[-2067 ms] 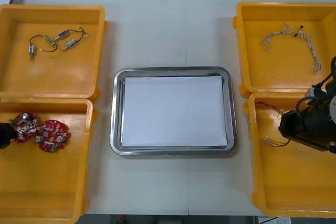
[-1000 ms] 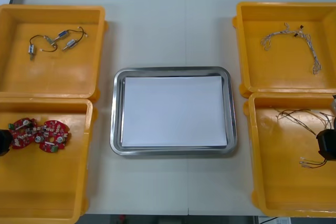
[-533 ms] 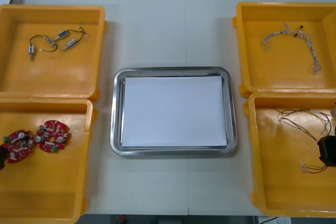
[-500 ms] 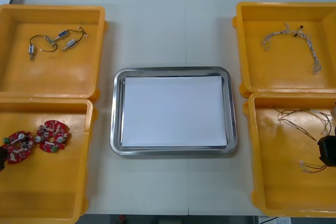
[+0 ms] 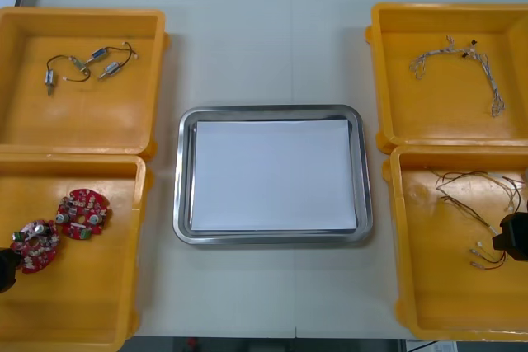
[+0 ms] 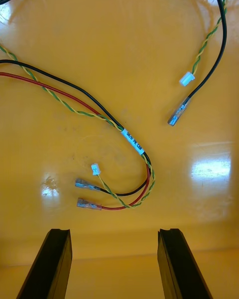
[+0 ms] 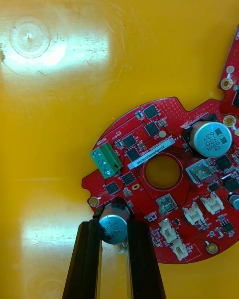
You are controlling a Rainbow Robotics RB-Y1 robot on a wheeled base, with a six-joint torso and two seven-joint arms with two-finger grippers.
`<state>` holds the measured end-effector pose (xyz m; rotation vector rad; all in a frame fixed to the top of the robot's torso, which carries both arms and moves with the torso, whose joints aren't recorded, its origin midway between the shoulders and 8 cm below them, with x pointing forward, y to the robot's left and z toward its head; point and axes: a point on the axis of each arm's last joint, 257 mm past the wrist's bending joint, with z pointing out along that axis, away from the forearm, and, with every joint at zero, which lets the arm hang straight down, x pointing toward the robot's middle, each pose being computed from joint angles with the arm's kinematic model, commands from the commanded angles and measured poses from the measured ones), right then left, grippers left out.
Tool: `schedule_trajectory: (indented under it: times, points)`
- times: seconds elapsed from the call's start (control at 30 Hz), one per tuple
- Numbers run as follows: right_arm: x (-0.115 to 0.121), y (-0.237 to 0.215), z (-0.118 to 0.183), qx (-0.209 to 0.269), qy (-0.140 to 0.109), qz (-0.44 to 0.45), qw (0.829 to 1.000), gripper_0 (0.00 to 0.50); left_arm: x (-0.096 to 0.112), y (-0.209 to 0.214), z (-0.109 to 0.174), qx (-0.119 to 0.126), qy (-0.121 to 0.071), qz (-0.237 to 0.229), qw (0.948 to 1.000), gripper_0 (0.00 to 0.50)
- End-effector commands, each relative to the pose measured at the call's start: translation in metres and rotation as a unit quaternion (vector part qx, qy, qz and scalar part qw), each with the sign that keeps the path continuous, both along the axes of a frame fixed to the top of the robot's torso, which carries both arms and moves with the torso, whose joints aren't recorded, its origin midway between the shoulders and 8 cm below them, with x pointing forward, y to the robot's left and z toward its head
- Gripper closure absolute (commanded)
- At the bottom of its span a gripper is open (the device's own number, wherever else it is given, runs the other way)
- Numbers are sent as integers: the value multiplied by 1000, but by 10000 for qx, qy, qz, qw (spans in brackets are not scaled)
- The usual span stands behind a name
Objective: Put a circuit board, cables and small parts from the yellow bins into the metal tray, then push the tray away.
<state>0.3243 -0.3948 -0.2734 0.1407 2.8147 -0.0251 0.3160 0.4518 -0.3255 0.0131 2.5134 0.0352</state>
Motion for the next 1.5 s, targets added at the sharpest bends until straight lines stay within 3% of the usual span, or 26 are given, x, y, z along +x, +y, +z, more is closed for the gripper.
schedule_trajectory:
  times: [0.03, 0.07, 0.1, 0.13, 0.17, 0.23, 0.3, 0.4, 0.57, 0.87, 1.13, 1.33, 1.5]
  points:
    - [17, -1, 24, -258, -254, 408, 9985, 0, -6, 2, 5, 336, -91, -381, 9987, 476]
    - [18, 0, 25, -268, -262, 444, 9983, 0, -6, 2, 5, 336, -91, -381, 9987, 441]
    - [22, 1, 26, -290, -265, 573, 9976, 0, -6, 1, 5, 334, -98, -389, 9986, 335]
    - [25, 0, 26, -312, -263, 687, 9968, 0, -7, 2, 4, 338, -92, -390, 9986, 259]
    - [27, -1, 26, -316, -254, 740, 9964, 0, -7, 2, 4, 338, -92, -390, 9986, 229]
    - [34, -3, 25, -353, -250, 956, 9945, 0, -7, 1, 4, 335, -93, -396, 9986, 88]
    - [39, -4, 25, -387, -253, 1108, 9928, 0, -7, 1, 4, 335, -93, -396, 9986, 72]
    - [45, -7, 24, -490, -251, 1401, 9886, 0, -6, 1, 5, 344, -105, -404, 9985, 7]
    - [49, -13, 25, -730, -246, 1857, 9796, 0, -5, 1, 11, 356, -56, -429, 9984, 0]
    - [56, -27, 18, -997, -231, 2470, 9636, 0, -19, 8, 33, 450, 295, -459, 9975, 0]
    - [51, -33, 7, -1003, -102, 2604, 9602, 0, -6, 8, 47, 355, 204, -378, 9984, 0]
    - [49, -33, -3, -1097, -60, 2655, 9578, 0, 12, 7, 55, -12, 103, 129, 9999, 0]
    - [51, -28, -10, -1152, -59, 2719, 9554, 0, 21, 5, 59, -448, 156, 771, 9959, 0]
